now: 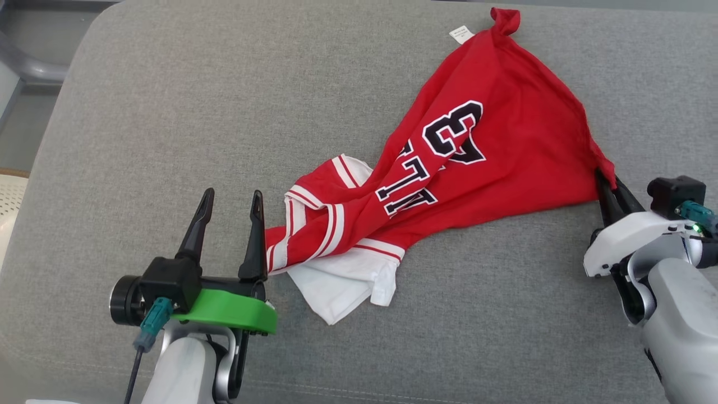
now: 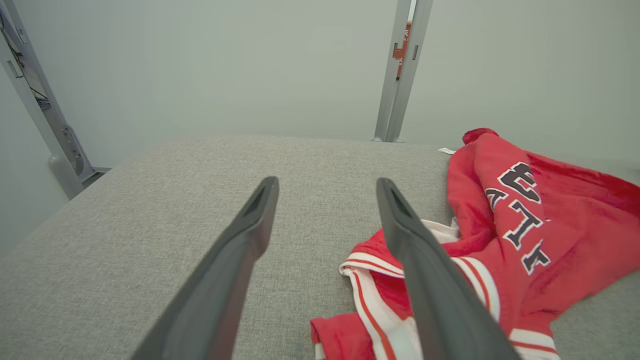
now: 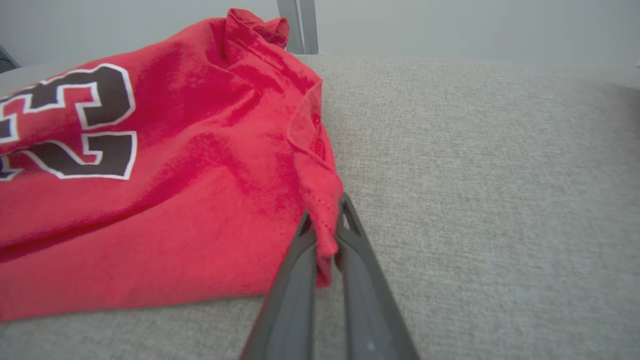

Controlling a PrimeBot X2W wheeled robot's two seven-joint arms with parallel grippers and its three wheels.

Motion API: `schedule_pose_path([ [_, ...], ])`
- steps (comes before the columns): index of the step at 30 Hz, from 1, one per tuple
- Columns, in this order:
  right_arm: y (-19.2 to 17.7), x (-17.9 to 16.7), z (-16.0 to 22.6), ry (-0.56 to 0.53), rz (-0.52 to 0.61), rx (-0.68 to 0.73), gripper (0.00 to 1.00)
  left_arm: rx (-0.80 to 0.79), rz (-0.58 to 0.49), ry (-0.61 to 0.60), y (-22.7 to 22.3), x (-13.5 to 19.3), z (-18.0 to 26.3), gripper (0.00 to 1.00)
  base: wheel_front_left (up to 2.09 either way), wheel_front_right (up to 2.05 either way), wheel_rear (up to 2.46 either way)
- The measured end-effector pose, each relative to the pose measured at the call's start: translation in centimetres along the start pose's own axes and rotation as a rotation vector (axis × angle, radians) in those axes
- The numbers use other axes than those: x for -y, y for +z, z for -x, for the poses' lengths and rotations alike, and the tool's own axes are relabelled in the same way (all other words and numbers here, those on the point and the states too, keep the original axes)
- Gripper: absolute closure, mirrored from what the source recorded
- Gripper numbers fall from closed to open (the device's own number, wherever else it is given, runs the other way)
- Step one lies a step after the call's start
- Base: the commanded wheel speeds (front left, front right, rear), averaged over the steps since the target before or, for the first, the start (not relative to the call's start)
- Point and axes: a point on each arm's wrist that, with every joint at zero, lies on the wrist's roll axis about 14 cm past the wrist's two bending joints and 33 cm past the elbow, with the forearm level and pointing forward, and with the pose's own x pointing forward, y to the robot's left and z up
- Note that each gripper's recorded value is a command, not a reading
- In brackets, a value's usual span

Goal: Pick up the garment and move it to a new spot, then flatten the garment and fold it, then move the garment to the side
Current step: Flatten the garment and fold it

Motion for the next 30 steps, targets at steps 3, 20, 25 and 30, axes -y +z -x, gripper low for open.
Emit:
schedule_pose_path([
  [3,0.5,0.3,1.4,-0.015,-0.026,0.030,1.00,0.009,0.002,-0.007,0.3,0.2,0.1,0.00,0.00,0.00,0.00],
  [20,1.2,5.3,10.9,-0.218,-0.187,0.141,1.00,0.016,0.026,-0.082,0.4,2.9,0.0,0.00,0.00,0.00,0.00],
  [25,2.3,4.9,11.6,-0.228,-0.194,0.183,0.00,0.024,0.026,-0.098,0.7,3.2,0.2,0.00,0.00,0.00,0.00],
  [30,5.0,4.0,11.9,-0.206,-0.151,0.277,0.00,0.044,0.006,-0.089,1.4,2.8,0.5,0.00,0.00,0.00,0.00],
])
